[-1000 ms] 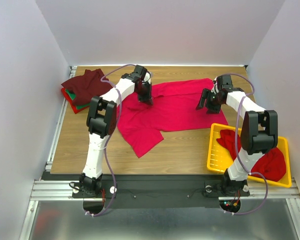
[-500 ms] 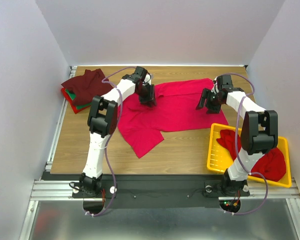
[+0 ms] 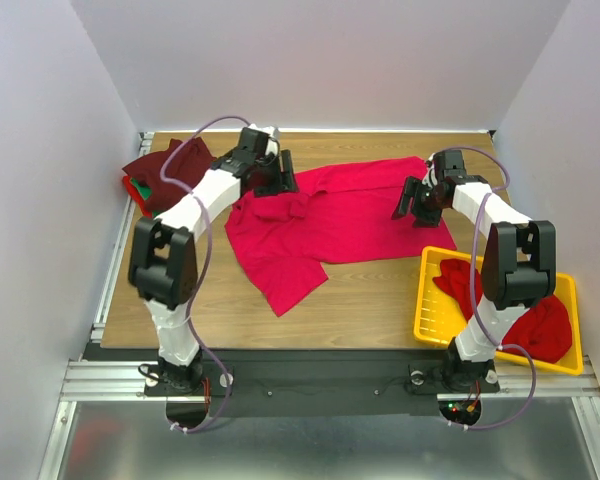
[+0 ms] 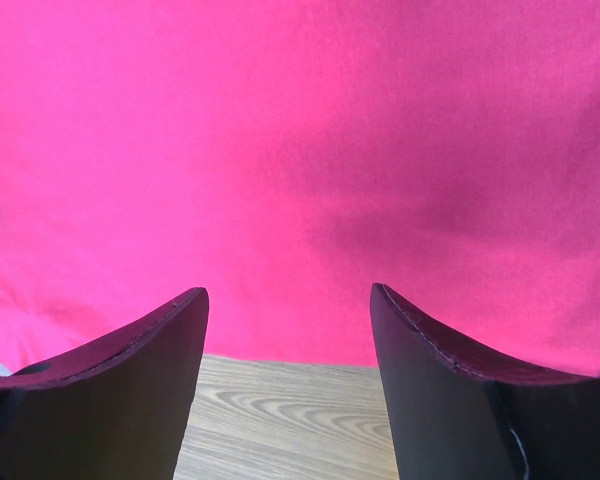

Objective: Fold and stack the t-shirts
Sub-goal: Fold the tshirt

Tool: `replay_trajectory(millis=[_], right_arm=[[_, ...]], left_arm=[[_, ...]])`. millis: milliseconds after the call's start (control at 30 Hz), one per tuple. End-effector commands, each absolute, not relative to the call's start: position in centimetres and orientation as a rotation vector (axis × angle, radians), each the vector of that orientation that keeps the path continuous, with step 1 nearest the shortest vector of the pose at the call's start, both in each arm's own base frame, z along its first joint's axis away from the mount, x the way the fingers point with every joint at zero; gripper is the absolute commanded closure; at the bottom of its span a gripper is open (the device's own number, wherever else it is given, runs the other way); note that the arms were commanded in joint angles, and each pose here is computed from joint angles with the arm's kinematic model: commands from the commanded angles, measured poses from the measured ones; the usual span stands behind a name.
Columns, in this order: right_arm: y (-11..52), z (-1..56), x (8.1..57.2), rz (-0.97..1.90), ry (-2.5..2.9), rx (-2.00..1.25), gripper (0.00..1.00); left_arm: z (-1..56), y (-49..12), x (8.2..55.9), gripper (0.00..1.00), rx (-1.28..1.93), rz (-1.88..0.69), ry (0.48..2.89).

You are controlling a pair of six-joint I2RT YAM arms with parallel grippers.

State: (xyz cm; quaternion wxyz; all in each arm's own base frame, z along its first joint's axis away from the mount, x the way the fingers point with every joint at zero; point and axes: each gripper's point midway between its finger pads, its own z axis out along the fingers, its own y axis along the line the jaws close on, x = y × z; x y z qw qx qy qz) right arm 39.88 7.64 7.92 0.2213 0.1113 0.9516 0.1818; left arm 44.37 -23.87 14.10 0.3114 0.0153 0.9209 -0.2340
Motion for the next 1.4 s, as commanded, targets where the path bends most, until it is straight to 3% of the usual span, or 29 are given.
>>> replay_trajectory(millis=[0,433,833,1367], right_arm=[[7.9,9.5,40.3,0.504,2.58,0.279,0.28],[7.9,9.9,39.9,0.504,2.571,0.292,0.28],[7.8,10.1,39.8,0.496,2.57,0.301,0.28],[7.7,9.6,39.6,0.49,2.586,0.307,0.28]], left_arm=[[15.3,-20.6,45.0,0.32,-0.086,-0.522,2.323],[9.7,-17.0,44.6,0.32,-0.211,-0.397,2.407],[6.6,-17.3,44.4,0.31,-0.217,-0.407,2.485],[8.0,-19.8,46.8,0.3,-0.212,-0.563,2.412]])
